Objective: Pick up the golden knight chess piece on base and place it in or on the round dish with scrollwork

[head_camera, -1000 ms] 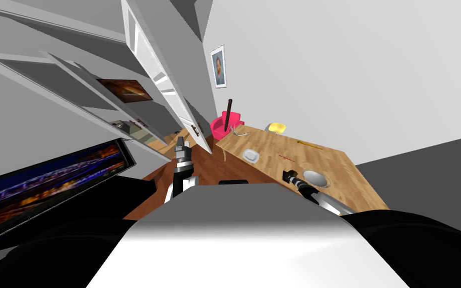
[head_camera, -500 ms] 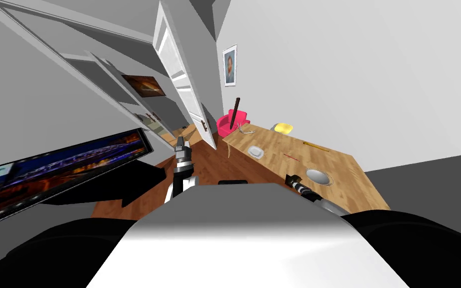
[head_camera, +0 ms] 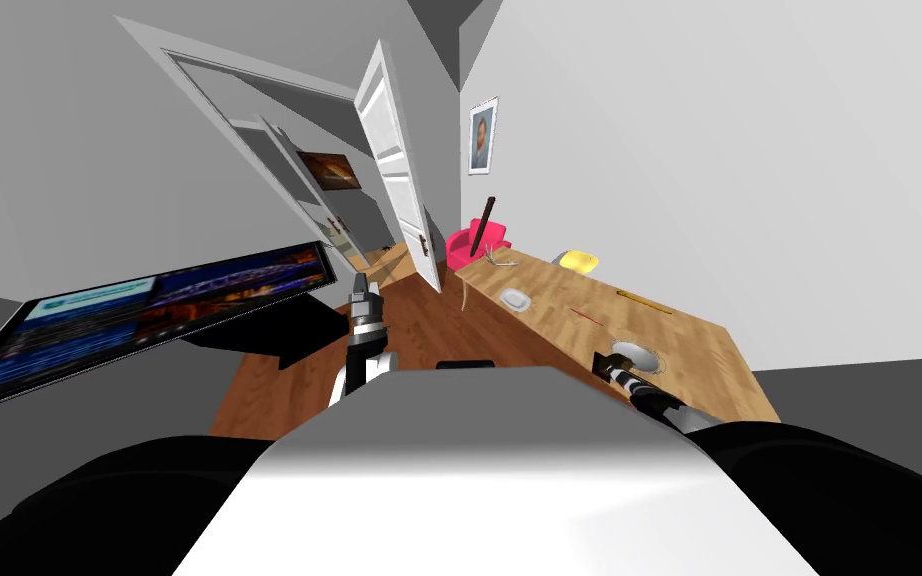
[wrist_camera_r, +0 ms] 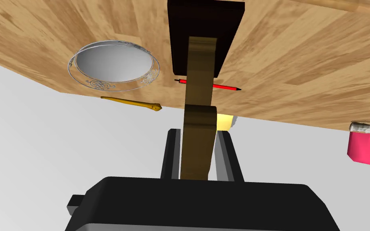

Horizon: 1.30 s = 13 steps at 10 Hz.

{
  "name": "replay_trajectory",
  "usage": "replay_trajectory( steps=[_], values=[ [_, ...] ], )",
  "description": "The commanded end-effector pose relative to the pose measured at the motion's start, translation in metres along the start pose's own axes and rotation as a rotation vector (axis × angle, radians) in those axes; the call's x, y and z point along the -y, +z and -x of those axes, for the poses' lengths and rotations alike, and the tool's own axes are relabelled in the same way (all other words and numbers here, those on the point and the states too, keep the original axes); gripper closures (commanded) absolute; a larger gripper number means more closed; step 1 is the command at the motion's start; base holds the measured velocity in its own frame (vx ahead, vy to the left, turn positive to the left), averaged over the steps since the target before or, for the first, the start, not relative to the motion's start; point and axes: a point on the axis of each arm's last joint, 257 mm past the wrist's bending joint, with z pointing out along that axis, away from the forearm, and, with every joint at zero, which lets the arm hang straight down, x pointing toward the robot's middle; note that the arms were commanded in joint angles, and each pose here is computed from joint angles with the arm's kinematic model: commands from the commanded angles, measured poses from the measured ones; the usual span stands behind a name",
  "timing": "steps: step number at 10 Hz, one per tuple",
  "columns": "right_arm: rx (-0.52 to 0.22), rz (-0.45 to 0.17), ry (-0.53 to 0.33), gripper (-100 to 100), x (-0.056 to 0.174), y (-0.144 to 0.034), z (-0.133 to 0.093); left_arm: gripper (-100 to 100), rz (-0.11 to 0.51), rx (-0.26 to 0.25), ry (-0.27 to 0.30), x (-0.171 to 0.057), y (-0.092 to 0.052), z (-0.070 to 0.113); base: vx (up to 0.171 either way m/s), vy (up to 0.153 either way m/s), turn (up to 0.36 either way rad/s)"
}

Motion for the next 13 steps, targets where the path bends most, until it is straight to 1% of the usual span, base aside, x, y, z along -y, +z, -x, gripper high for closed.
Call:
replay_trajectory(
  steps=[1, 4, 7, 10, 13],
  values=[
    [0.016, -0.021, 0.01, 100, 0.012, -0.001, 0.017, 0, 0.0, 0.0, 0.0, 0.0, 0.0, 0.0, -0.041, -0.141, 0.05],
    [0.043, -0.043, 0.026, 100, 0.022, -0.004, 0.051, 0, 0.0, 0.0, 0.0, 0.0, 0.0, 0.0, -0.001, -0.14, 0.048],
    [0.065, -0.053, 0.041, 100, 0.024, -0.006, 0.082, 0, 0.0, 0.0, 0.0, 0.0, 0.0, 0.0, -0.005, -0.161, 0.033],
    [0.078, -0.049, 0.053, 100, 0.017, -0.007, 0.106, 0, 0.0, 0.0, 0.0, 0.0, 0.0, 0.0, -0.007, -0.148, 0.007],
    [0.077, -0.034, 0.062, 100, 0.006, -0.007, 0.122, 0, 0.0, 0.0, 0.0, 0.0, 0.0, 0.0, 0.009, -0.122, -0.022]
  ],
)
